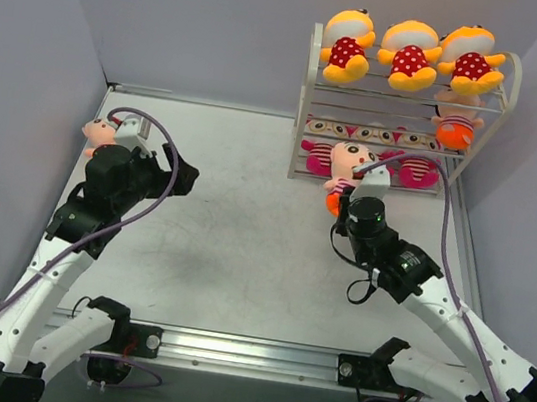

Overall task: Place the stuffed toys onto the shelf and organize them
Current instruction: Pass the stuffed toy from the left arm to the right, then place the stuffed toy onto shelf

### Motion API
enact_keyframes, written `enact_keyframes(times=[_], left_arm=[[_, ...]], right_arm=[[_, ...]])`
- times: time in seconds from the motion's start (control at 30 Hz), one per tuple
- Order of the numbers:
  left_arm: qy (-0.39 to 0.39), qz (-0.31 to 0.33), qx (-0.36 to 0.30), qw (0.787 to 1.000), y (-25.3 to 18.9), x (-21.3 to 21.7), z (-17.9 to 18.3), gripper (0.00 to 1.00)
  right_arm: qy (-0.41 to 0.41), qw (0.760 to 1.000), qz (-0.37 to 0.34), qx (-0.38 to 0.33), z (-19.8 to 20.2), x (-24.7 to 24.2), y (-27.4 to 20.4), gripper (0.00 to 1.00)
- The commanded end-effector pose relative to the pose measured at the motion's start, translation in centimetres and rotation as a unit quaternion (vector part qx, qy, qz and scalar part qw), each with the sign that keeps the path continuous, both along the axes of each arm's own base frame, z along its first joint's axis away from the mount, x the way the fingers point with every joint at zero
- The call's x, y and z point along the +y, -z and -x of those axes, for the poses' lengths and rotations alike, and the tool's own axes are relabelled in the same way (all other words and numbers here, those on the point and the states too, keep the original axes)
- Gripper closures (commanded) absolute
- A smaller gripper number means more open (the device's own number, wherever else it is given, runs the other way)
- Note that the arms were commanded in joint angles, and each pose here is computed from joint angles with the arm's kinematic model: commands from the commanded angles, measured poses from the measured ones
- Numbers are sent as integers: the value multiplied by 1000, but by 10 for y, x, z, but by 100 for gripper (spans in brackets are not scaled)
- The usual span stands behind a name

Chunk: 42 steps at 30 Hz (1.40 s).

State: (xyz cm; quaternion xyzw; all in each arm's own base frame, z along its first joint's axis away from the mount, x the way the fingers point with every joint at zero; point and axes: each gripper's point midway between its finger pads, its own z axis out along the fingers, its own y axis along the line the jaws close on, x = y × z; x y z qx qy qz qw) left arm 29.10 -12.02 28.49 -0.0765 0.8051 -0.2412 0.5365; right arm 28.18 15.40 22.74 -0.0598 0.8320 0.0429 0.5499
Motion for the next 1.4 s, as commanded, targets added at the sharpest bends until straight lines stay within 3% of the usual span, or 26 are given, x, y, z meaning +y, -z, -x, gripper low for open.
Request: enact_keyframes(times=[0.0,0.37,0.83,1.37], left_arm=[[21,-42,23,999,9,17,17,4],[-16,-116,67,991,65,51,28,6],[-33,-134,56,989,60,58,25,6],[-37,-146,67,986,66,61,22,6]], right_arm=[[9,1000,8,-22,-9,-19,-34,100],[44,995,61,-59,-66,-76,-68,100],[86,988,73,-103,-131,-132,-70,100],[101,985,89,-112,-170,-138,-53,100]])
